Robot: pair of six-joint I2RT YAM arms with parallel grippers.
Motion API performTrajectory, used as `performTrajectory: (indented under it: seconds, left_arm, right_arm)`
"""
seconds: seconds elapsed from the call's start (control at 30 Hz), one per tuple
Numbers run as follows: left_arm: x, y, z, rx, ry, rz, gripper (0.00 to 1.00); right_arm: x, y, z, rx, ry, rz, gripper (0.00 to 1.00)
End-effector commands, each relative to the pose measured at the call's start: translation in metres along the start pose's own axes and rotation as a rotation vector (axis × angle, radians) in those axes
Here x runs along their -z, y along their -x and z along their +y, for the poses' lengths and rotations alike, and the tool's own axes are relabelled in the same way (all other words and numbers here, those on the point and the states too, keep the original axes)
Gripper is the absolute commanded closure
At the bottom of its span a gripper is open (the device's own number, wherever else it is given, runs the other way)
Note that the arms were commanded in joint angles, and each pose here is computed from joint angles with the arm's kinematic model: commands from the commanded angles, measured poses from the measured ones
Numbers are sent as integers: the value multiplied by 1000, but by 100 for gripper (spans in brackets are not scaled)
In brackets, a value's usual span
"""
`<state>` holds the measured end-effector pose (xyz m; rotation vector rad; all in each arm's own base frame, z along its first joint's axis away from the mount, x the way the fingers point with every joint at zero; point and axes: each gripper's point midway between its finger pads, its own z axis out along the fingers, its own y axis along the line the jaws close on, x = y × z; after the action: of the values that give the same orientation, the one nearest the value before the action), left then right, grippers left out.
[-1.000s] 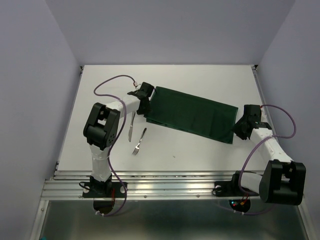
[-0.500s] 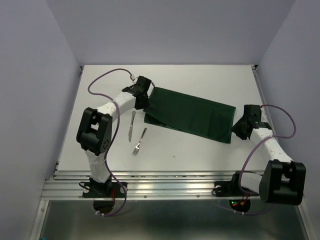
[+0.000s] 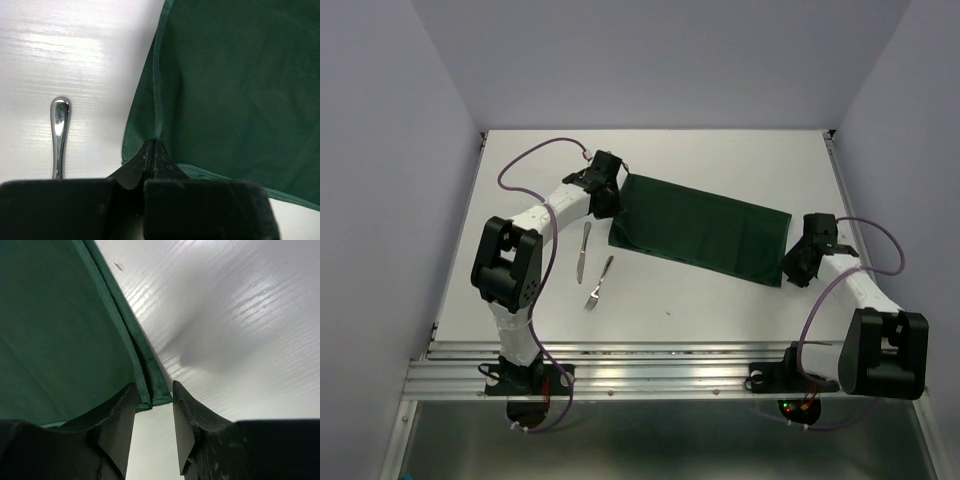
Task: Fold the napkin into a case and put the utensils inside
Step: Smooth out the rectangle-folded napkin at the center of the board.
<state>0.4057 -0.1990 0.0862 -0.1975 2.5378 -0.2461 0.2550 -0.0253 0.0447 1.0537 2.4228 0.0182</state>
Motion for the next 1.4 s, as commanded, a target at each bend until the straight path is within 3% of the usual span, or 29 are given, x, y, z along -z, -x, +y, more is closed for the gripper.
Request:
performTrajectory:
  seconds: [0.0,0.93,1.1,1.37]
  left_arm:
    - [14,15,-7,16,-39,-48,100]
    - [9,14,-10,1,-45,-40,100]
    - [10,14,-9,-2,-42,-41,100]
    - [11,13,-8,-7,-45,-43,100]
  right_arm:
    - [-3,-5,1,-6,3,36,59]
    - [-12,-25,21,88,97,144,68]
    - [-12,-23,21,85,96,134,74]
    - [-16,-29,24,106,86,159,67]
